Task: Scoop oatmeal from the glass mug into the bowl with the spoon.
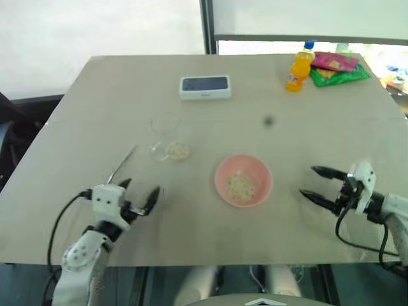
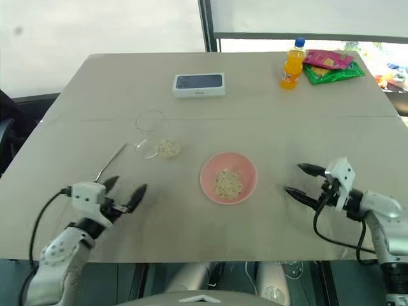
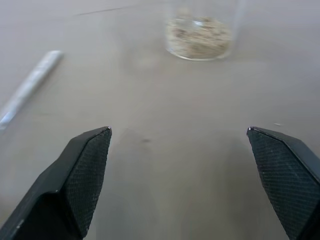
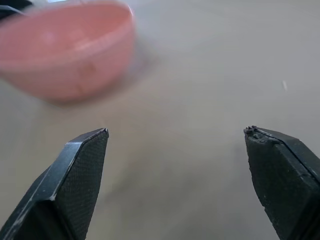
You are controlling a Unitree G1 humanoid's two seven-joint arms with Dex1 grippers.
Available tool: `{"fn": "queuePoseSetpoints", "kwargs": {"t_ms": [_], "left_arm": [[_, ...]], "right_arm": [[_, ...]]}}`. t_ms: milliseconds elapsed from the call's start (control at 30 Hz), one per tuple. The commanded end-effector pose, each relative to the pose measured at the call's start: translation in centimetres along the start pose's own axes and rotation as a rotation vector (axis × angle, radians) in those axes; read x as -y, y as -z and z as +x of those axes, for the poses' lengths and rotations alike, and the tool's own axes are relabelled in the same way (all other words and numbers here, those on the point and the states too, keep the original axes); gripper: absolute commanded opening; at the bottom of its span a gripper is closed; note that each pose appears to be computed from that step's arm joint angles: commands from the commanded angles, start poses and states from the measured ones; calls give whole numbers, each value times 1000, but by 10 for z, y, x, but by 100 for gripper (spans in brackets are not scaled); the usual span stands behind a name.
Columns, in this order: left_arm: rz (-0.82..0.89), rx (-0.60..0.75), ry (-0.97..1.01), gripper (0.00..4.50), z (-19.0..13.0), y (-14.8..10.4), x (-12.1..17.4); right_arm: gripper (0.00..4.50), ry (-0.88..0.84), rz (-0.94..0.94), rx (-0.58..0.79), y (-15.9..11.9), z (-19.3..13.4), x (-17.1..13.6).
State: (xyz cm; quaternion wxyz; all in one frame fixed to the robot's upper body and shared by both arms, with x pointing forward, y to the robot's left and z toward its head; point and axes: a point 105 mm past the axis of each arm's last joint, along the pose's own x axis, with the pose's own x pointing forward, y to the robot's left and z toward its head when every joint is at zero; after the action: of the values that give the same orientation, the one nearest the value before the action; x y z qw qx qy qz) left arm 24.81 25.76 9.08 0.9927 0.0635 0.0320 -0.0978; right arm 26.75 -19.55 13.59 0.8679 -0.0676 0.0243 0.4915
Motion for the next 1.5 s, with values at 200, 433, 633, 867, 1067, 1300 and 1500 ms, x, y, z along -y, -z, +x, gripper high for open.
{"fn": "queuePoseSetpoints", "kwargs": {"t_ms": [200,433,633,867,1067,1300,1500], "left_arm": [[34,-103,-31,450,-5,-32,-52],[49,-273,-66,450,-9,-20,-89],[16,-396,-5,450,2,6,-92],[0,-489,45,450,16,17,-99],[-39,-605,85,177,7,37,-93],[-31,-504,119,4,16,29,-83],[130,-91,-66,4,34,-45,-103]], "right_arm": [[440,-286,-59,141,-74,34,-43],[440,-347,-70,163,-82,45,-55],[440,-316,-63,177,-81,46,-52],[440,-275,-62,185,-79,46,-49],[450,-243,-65,184,-77,45,-48],[450,-238,-71,172,-76,48,-47],[450,-201,-82,90,-67,54,-39]]}}
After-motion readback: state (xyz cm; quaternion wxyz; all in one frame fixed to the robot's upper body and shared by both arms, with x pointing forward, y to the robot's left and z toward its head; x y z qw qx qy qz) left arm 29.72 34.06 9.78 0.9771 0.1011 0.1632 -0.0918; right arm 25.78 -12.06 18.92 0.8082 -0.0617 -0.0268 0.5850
